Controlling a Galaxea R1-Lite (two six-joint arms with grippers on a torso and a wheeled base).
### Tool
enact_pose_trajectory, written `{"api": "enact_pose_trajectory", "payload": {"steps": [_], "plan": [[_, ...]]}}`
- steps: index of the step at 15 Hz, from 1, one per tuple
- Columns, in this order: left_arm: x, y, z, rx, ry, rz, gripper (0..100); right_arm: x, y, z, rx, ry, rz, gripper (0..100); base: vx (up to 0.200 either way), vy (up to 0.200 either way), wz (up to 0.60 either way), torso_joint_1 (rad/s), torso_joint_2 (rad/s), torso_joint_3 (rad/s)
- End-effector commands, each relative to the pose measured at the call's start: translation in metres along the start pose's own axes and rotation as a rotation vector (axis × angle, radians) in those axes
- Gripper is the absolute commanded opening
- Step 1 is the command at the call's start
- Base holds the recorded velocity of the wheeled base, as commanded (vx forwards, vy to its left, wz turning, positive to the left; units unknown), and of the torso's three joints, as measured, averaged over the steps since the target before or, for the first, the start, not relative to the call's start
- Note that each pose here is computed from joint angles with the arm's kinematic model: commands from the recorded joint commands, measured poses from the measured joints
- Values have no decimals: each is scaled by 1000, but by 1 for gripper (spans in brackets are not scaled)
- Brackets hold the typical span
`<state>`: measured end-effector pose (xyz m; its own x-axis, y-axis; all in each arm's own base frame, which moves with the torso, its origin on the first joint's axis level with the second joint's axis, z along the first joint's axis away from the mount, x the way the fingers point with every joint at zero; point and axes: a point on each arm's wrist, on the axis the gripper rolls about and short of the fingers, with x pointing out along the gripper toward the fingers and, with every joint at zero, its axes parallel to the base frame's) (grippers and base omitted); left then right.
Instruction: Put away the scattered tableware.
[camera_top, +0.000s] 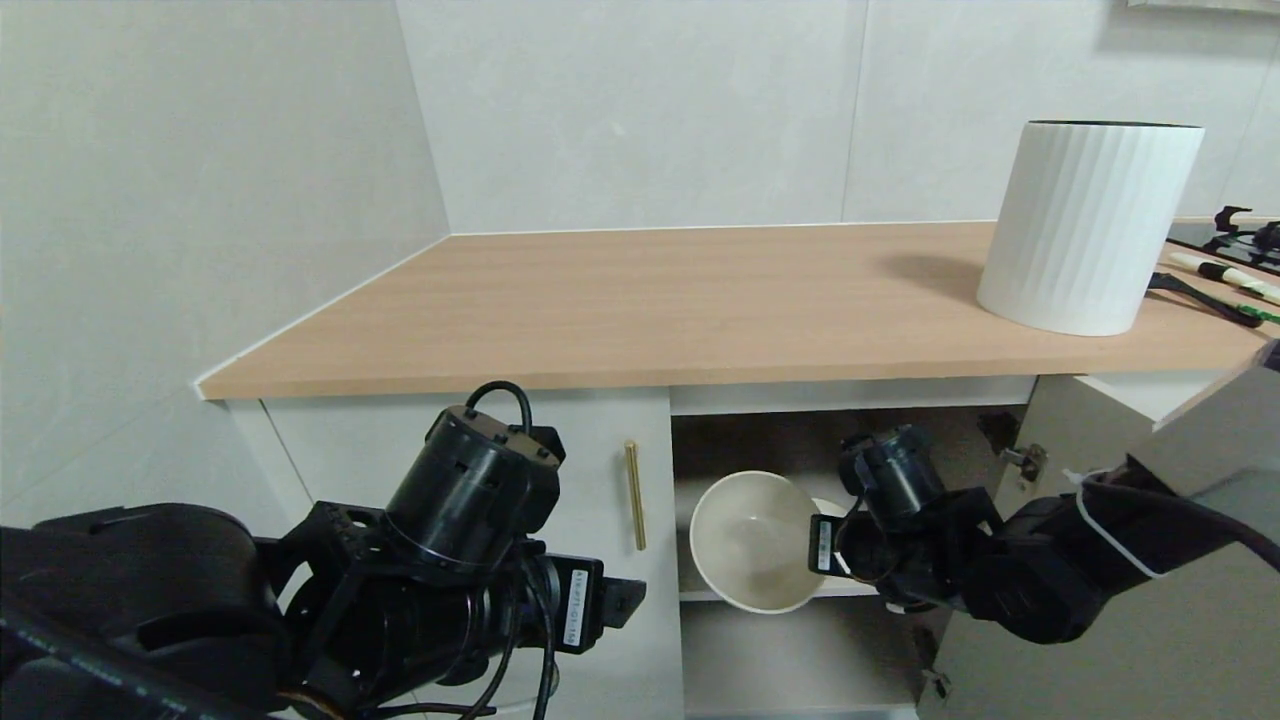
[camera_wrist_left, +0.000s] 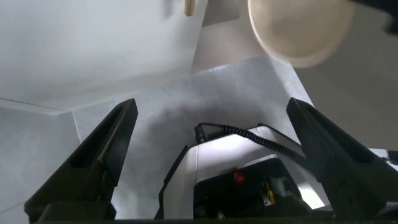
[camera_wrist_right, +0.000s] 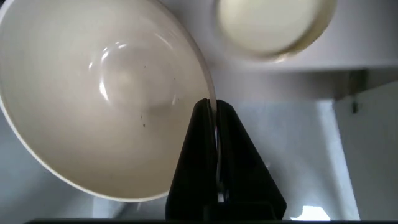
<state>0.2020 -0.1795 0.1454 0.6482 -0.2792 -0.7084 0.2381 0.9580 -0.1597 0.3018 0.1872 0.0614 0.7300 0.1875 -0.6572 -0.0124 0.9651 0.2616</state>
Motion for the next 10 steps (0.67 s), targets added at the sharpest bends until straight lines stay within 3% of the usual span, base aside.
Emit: {"api": "enact_pose_trajectory", "payload": {"steps": [1, 10], "plan": [[0, 0, 0, -2, -2, 0, 100, 32, -19, -6, 26, 4, -85, 0, 0, 0, 0, 0, 0, 0], [0, 0, 0, 1, 1, 1, 100, 61, -48, 8, 84, -33, -188, 0, 0, 0, 0, 0, 0, 0]]}}
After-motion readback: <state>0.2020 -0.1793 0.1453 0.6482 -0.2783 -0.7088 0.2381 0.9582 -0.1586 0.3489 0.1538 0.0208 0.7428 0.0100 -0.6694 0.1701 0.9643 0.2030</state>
